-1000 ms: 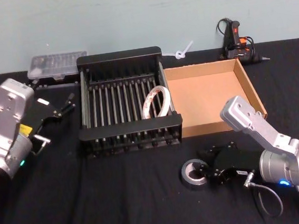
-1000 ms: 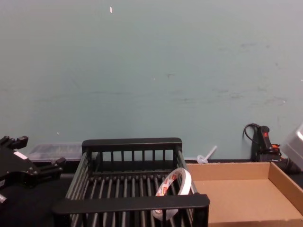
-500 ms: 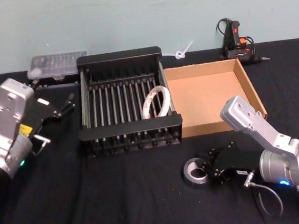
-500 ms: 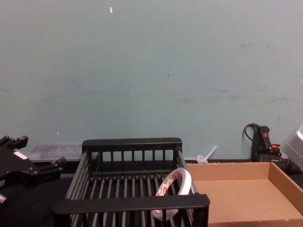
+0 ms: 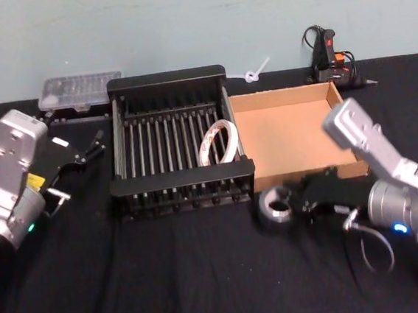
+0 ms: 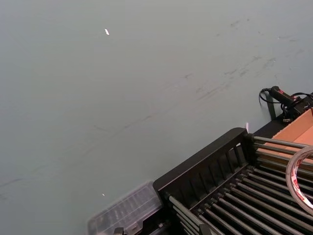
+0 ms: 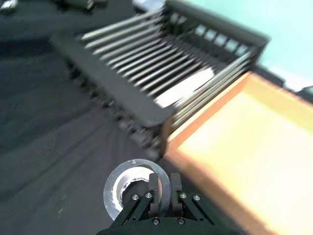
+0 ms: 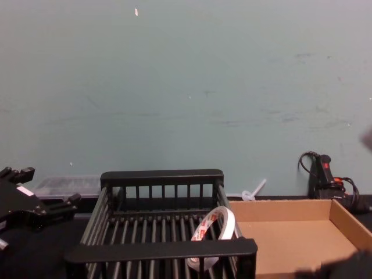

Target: Pick up the white tape and place it into the black box , Pick up the silver tape and place it into the brown box.

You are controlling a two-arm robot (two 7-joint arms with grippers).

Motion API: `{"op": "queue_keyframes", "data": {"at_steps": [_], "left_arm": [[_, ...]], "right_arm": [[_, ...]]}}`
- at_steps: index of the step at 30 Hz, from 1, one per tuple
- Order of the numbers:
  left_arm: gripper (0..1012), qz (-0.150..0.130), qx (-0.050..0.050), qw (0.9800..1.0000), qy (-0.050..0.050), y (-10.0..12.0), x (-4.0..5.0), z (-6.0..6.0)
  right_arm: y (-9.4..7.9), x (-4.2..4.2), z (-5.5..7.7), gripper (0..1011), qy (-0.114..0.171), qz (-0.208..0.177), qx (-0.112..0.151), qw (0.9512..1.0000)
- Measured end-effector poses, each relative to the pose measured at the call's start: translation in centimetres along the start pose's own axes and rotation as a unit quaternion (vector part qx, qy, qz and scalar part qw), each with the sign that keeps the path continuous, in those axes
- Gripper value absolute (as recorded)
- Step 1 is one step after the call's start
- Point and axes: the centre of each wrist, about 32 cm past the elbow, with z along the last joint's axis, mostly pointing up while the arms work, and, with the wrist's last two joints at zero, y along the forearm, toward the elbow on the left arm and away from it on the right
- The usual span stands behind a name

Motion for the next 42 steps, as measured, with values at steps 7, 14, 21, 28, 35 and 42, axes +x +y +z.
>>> {"op": "queue_keyframes", "data": {"at_steps": [7,14,21,28,35,42], "left_arm": [[1001,0.0,0.0,1.0,0.0,0.0,0.0,0.0],[1001,0.0,0.0,1.0,0.0,0.0,0.0,0.0],[1001,0.0,0.0,1.0,0.0,0.0,0.0,0.0],[1001,0.0,0.0,1.0,0.0,0.0,0.0,0.0],[1001,0.0,0.0,1.0,0.0,0.0,0.0,0.0],[1001,0.0,0.0,1.0,0.0,0.0,0.0,0.0]], "right_arm": [[-0.2,1.54,1.5,148,0.005,-0.044,0.027,0.9987],[0.4,3.24,2.4,148,0.017,-0.087,0.038,0.9953],[1.0,4.29,2.8,148,0.026,-0.112,0.037,0.9927],[1.6,4.83,2.9,148,0.032,-0.126,0.031,0.991],[1.7,4.89,2.8,148,0.033,-0.128,0.03,0.9907],[1.7,4.85,2.9,148,0.032,-0.128,0.03,0.9908]]}}
